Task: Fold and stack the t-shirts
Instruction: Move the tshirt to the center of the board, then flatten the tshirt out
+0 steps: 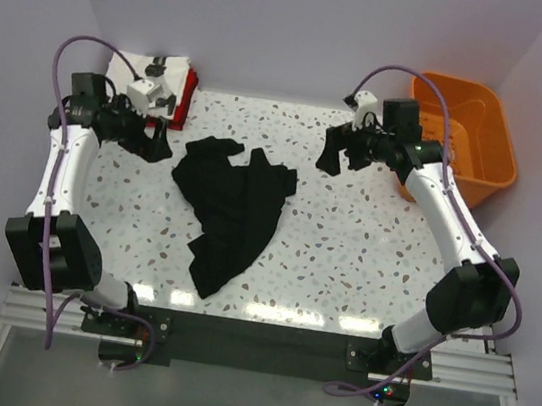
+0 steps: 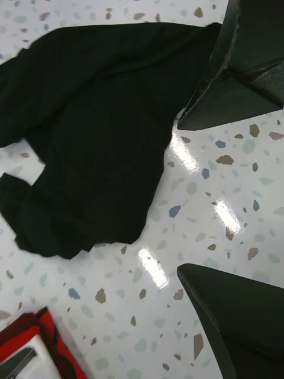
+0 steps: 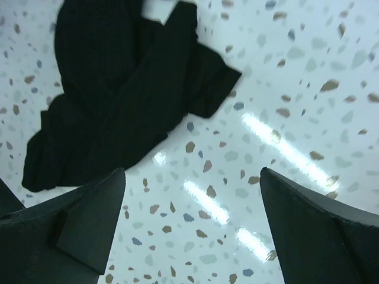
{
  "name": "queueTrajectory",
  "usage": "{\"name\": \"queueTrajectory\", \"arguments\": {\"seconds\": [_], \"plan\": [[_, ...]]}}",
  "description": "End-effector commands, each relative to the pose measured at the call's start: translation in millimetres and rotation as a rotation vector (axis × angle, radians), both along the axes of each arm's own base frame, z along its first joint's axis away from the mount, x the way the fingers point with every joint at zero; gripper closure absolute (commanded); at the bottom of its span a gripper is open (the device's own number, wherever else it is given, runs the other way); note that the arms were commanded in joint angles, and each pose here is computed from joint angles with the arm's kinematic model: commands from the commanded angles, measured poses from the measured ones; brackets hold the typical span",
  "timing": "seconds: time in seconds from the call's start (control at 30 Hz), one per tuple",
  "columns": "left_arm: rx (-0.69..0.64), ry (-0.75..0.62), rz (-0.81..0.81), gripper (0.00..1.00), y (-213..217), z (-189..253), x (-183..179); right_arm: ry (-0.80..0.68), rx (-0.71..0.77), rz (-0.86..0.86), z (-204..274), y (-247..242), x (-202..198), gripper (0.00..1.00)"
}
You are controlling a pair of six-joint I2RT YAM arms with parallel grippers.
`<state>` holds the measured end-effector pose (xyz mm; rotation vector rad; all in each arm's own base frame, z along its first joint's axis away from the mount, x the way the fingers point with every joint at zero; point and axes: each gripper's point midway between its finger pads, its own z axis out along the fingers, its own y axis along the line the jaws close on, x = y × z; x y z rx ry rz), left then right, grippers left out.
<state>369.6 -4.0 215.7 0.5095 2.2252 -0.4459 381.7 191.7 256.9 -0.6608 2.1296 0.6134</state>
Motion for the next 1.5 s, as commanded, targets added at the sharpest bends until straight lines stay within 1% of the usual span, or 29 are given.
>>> {"name": "queueTrajectory", "arguments": {"seconds": [0.0,0.07,0.17,0.3,0.33,0.37,0.4,0.5,0.57,0.6,0.67,0.7,0.73,0.77,0.8,0.83,0.87,0.9,0.93,1.07,1.13,1.17,1.2,1.27,1.3,1.33,1.37,1.4,1.47], "plan": [[0.12,0.022,-0.166,0.0,-14.4,-30.0,-33.0,0.118,-0.071,0.005,-44.8,-3.0,-9.3,0.01],[0.156,0.039,-0.255,0.0,-29.9,-44.8,-44.1,0.197,-0.094,0.009,-78.6,0.9,-8.8,0.02],[0.185,0.105,-0.362,0.06,-52.9,-77.9,-66.7,0.237,-0.086,-0.01,-103.4,13.3,1.2,0.04],[0.185,0.129,-0.323,0.11,-59.5,-102.7,-66.6,0.27,-0.086,-0.029,-138.4,33.5,27.7,0.11],[0.191,0.092,-0.296,0.12,-58.3,-100.9,-53.9,0.254,-0.078,-0.028,-139.6,37.2,36.8,0.14],[0.184,0.11,-0.247,0.14,-56.0,-105.1,-46.1,0.255,-0.052,-0.048,-135.2,44.4,47.8,0.15],[0.183,0.106,-0.218,0.15,-54.5,-105.0,-37.4,0.302,-0.039,-0.052,-149.8,51.7,51.8,0.15],[0.185,0.069,-0.121,0.15,-47.8,-94.3,6.7,0.291,-0.001,-0.023,-146.9,78.7,66.9,0.17],[0.193,0.075,-0.054,0.14,-41.8,-100.2,31.7,0.276,0.01,-0.007,-151.8,95.0,78.9,0.18],[0.186,0.028,-0.016,0.13,-39.8,-86.3,53.3,0.27,0.011,0.009,-156.2,106.5,84.1,0.18],[0.195,0.043,0.012,0.11,-36.5,-97.9,75.9,0.267,0.014,0.019,-159.7,116.6,89.3,0.18],[0.195,0.012,0.017,0.1,-36.1,-86.1,94.0,0.271,0.012,0.03,-161.9,123.9,88.4,0.18],[0.193,0.049,0.026,0.1,-34.7,-104.0,104.4,0.273,0.014,0.036,-165.8,129.6,92.8,0.2],[0.197,0.05,0.038,0.1,-33.0,-105.9,114.3,0.279,0.009,0.042,-169.6,133.4,92.8,0.23],[0.191,0.022,0.039,0.1,-34.5,-94.3,130.3,0.283,0.004,0.045,-169.5,135.4,93.6,0.29],[0.185,0.058,0.034,0.1,-35.6,-112.7,137.4,0.295,-0.005,0.049,-174.4,135.1,92.9,0.32],[0.163,0.061,0.019,0.1,-40.1,-115.1,142.5,0.314,-0.015,0.056,-183.8,135.4,90.4,0.35],[0.156,0.052,0.016,0.1,-41.4,-111.4,151.4,0.331,-0.026,0.059,-188.7,133.6,86.7,0.43],[0.157,0.069,-0.007,0.1,-53.2,-123.0,155.7,0.333,-0.028,0.071,-188.4,133.0,83.9,0.47],[0.162,0.136,-0.035,0.15,-57.1,-151.0,150.3,0.359,-0.051,0.107,-187.3,126.2,66.6,0.62],[0.156,0.167,-0.071,0.28,-60.1,-156.6,140.0,0.378,-0.069,0.118,-187.3,120.4,57.5,0.72],[0.155,0.182,-0.085,0.34,-61.1,-158.1,133.6,0.383,-0.074,0.125,-186.0,117.6,54.8,0.81],[0.159,0.199,-0.099,0.53,-59.6,-159.1,126.3,0.405,-0.081,0.122,-182.3,113.5,47.9,1.0],[0.16,0.194,-0.109,0.68,-58.0,-150.4,115.3,0.397,-0.104,0.141,-178.0,103.2,45.0,1.0],[0.159,0.191,-0.11,0.81,-52.9,-146.1,110.6,0.404,-0.108,0.146,-168.8,97.3,38.6,1.0],[0.155,0.155,-0.114,0.87,-53.5,-126.5,106.5,0.401,-0.115,0.146,-164.5,91.5,37.2,1.0],[0.139,0.164,-0.109,0.94,-46.8,-124.4,96.5,0.38,-0.125,0.15,-156.4,81.2,38.7,1.0],[0.141,0.118,-0.089,1.0,-36.1,-101.9,92.2,0.379,-0.138,0.151,-145.1,71.3,31.1,1.0],[0.141,0.143,-0.084,1.0,-26.4,-99.5,67.8,0.38,-0.187,0.158,-136.6,45.0,21.3,1.0]]}}
